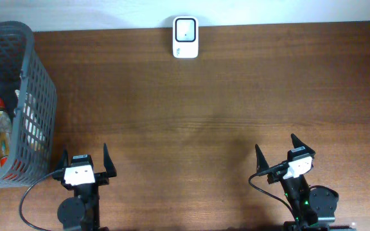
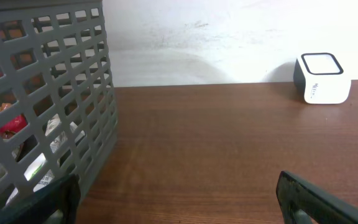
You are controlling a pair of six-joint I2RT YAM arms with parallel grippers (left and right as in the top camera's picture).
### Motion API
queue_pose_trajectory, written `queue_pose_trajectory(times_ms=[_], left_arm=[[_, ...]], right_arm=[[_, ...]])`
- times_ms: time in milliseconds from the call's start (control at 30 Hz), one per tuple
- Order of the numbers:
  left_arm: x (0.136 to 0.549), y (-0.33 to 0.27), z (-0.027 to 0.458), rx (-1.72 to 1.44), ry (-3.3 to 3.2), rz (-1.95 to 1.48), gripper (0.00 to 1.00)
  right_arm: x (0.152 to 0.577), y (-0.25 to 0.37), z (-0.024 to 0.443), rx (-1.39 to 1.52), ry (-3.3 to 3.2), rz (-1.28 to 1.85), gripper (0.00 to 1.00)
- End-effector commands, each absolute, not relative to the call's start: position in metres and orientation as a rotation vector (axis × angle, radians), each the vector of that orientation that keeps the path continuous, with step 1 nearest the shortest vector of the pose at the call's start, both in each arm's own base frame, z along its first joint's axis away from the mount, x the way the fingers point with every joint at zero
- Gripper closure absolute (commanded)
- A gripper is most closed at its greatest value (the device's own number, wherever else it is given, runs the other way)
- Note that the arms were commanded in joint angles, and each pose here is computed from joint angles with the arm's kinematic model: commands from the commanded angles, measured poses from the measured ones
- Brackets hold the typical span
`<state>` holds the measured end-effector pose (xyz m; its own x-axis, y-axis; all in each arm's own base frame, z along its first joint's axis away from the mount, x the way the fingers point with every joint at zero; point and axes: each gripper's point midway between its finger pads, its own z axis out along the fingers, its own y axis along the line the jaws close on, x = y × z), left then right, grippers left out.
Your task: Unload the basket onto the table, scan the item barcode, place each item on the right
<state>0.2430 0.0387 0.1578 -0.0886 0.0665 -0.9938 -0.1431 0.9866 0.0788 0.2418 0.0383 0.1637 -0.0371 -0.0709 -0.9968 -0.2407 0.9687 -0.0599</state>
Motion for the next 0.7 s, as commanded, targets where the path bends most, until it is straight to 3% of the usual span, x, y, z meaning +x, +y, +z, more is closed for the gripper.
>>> queue_pose_trajectory(times_ms=[0, 667], left_arm=[[0.2428, 0.0386, 0.1564, -0.067, 1.651, 0.17, 0.01], [0.2432, 0.0365, 0.157, -0.058, 1.649, 0.159, 0.01]], right_arm=[[0.2419, 0.0372, 0.1615, -0.237, 1.61, 0.139, 0.01], [0.2419, 0.0372, 0.1615, -0.237, 1.61, 0.139, 0.01]])
